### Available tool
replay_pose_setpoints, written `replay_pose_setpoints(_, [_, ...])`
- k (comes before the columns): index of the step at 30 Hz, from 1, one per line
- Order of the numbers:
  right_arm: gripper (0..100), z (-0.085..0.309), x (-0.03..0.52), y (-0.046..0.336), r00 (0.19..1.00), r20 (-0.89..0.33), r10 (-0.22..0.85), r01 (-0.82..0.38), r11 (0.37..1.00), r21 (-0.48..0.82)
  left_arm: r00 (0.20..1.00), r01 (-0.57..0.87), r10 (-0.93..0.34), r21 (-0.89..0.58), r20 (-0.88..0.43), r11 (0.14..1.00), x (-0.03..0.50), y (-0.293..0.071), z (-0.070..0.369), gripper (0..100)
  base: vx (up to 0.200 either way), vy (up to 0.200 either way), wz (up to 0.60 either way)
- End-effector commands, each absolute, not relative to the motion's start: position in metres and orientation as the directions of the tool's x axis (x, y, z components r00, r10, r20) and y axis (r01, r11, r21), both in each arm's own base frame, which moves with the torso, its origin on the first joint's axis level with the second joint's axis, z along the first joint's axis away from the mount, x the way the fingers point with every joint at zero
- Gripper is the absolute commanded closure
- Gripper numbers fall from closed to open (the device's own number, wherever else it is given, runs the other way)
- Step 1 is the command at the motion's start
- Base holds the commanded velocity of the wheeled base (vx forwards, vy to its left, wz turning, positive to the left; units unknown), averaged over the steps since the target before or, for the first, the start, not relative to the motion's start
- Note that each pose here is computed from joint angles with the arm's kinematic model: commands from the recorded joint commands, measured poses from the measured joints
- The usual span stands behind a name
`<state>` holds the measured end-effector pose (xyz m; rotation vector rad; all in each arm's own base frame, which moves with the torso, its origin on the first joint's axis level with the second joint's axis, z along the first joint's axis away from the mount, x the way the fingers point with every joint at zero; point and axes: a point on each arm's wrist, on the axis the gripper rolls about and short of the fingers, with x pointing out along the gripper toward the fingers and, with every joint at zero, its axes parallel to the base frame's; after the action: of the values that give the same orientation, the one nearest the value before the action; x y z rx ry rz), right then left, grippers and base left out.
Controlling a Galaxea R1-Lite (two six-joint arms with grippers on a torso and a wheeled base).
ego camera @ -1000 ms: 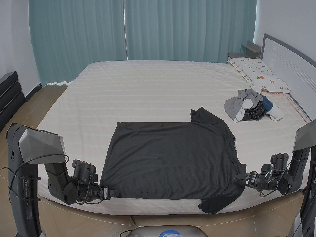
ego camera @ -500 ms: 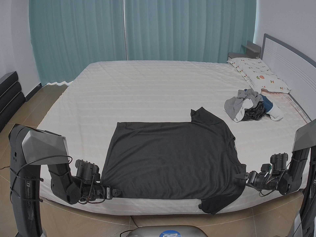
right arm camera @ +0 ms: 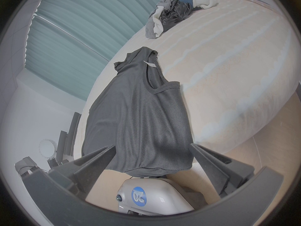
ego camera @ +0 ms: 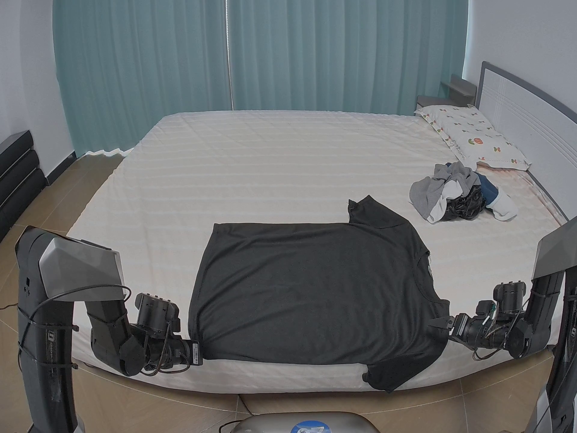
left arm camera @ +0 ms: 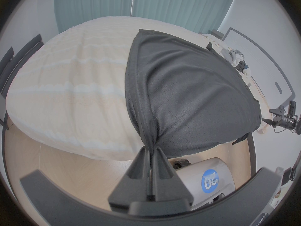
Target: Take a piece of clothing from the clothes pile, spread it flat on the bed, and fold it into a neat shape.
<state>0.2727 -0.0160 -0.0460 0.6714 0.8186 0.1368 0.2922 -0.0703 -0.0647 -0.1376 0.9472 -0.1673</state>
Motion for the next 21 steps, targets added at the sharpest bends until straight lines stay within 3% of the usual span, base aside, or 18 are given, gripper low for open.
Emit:
replay_pose_setpoints(1, [0,-0.047,0.272,-0.016,0.684,-0.633,0.362,0.141,0.786,0.602,0.58,0.076,-0.197,-0.188,-0.791,0.979,0.29,-0.07,-0.064,100,0.0,0.0,0.0])
replay_pose_setpoints(10, [0,-0.047,0.274,-0.016,0.688,-0.631,0.359,0.138,0.789,0.599,0.605,0.044,-0.202,-0.221,-0.771,0.974,0.288,-0.067,-0.062,100,0.0,0.0,0.0])
replay_pose_setpoints(14, [0,-0.05,0.28,-0.009,0.689,-0.631,0.356,0.125,0.799,0.588,0.656,-0.053,-0.231,-0.349,-0.719,0.936,0.294,-0.067,-0.058,100,0.0,0.0,0.0])
replay_pose_setpoints(21, [0,-0.059,0.298,-0.013,0.727,-0.636,0.259,0.172,0.827,0.535,0.691,-0.145,-0.255,-0.474,-0.677,0.869,0.303,-0.061,-0.052,100,0.0,0.0,0.0])
